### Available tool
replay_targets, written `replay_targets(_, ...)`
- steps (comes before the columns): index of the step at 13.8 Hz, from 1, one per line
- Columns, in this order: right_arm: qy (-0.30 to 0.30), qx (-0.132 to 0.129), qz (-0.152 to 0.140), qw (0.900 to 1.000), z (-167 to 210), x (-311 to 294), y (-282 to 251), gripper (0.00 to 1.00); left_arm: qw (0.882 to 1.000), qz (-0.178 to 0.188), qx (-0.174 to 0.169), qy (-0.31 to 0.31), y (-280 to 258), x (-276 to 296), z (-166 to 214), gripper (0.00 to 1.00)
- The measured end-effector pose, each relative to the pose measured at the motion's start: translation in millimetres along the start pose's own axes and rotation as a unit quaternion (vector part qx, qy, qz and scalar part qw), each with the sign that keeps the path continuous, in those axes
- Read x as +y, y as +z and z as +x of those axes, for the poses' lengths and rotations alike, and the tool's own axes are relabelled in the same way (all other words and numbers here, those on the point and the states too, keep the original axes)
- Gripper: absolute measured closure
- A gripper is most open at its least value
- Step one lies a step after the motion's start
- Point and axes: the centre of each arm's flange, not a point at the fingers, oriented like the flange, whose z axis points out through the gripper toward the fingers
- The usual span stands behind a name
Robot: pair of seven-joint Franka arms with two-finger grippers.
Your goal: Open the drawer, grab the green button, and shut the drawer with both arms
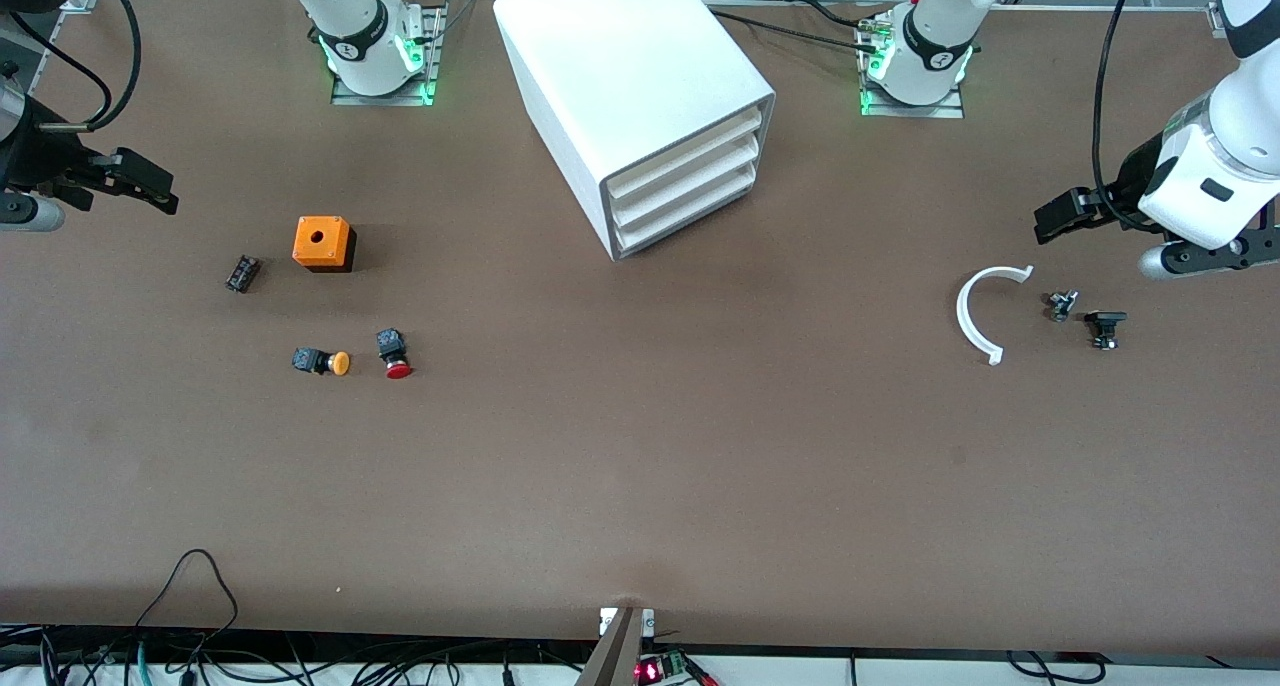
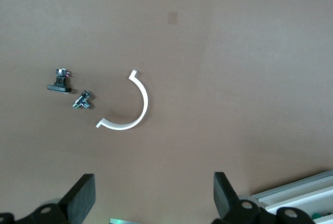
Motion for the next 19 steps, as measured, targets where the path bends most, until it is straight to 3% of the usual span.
replay_targets(15, 0.000, -0.008, 0.000, 1.000, -0.9, -0.1, 2.4, 0.00, 1.000, 0.000, -0.001, 0.003, -1.2, 1.8, -0.7, 0.00)
replay_targets(19, 0.000, -0.010, 0.000, 1.000, -1.2, 0.0, 2.9, 0.00, 0.999, 0.005, -0.037, 0.022, 33.6, 22.0, 10.8, 0.00)
